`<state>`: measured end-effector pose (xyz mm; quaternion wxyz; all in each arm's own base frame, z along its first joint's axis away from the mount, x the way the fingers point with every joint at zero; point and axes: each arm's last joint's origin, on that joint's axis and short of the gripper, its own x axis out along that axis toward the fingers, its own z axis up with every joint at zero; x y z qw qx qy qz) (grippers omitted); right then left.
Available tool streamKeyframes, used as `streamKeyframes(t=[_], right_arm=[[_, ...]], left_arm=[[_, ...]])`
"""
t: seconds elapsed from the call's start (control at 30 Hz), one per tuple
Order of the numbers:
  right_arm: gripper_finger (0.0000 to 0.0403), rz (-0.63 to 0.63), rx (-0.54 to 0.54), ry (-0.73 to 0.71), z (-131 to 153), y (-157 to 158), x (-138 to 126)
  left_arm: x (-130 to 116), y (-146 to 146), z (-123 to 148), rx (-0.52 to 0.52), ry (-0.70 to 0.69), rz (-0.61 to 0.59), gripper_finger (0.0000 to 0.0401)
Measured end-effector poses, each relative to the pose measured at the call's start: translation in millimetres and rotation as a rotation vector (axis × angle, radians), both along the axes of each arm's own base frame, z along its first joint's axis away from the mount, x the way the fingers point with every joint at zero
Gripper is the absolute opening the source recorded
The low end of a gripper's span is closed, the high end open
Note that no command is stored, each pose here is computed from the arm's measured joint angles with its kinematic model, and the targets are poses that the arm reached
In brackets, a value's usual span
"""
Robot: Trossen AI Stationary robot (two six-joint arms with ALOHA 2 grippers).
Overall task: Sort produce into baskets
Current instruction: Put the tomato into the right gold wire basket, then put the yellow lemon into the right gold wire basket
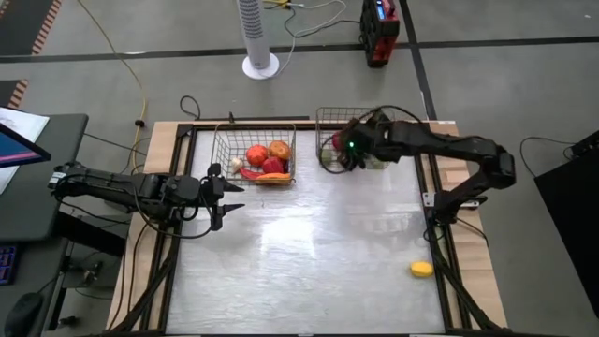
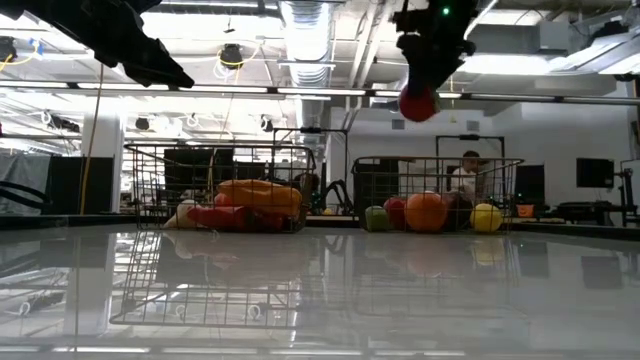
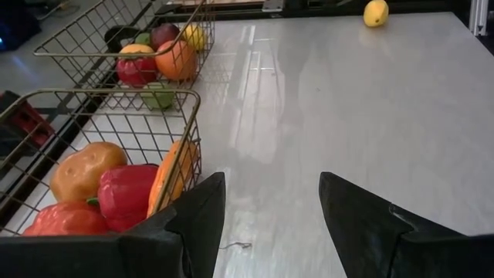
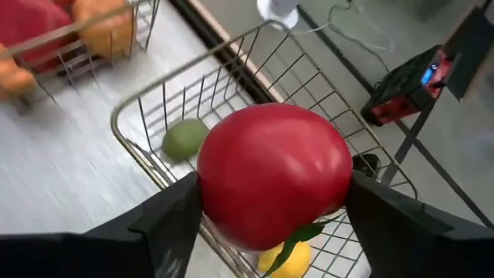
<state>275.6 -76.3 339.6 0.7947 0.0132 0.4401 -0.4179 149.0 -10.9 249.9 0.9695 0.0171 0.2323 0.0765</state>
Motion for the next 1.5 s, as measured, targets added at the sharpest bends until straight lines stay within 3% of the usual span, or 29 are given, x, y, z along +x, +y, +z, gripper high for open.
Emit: streamKeyframes(t=[0.2, 0.4, 0.47, 0.57, 0.7, 0.87, 1.0, 1.23, 1.5], right_arm=[[0.0390, -0.016, 0.062, 0.068, -11, -30, -2], [0.0380, -0.028, 0.154, 0.122, -16, -35, -10], [0.0381, -0.036, 0.239, 0.153, -16, -26, -16], [0.0383, -0.029, 0.447, 0.170, -18, 2, -20], [0.0383, 0.008, 0.673, 0.329, -42, 62, -18], [0.0383, 0.073, 0.771, 0.563, -82, 139, -24], [0.0383, 0.037, 0.897, 0.756, -111, 182, -36], [0.0383, 0.023, 0.920, 0.985, -153, 231, -53], [0.0374, 0.021, 0.916, 1.074, -192, 241, -68]], left_arm=[[0, 0, 0, 0.016, 0.000, 0.000, 0.0199], [0, 0, 0, 0.018, 0.005, 0.000, 0.0199], [0, 0, 0, 0.020, 0.005, 0.000, 0.0199], [0, 0, 0, 0.017, 0.006, 0.001, 0.0199], [0, 0, 0, 0.017, 0.006, 0.001, 0.0199], [0, 0, 0, 0.009, 0.005, 0.004, 0.0199], [0, 0, 0, -0.001, 0.004, 0.008, 0.0199], [0, 0, -1, -0.036, 0.006, -0.002, 0.0199], [-2, -1, -4, -0.040, 0.038, -0.007, 0.0199]])
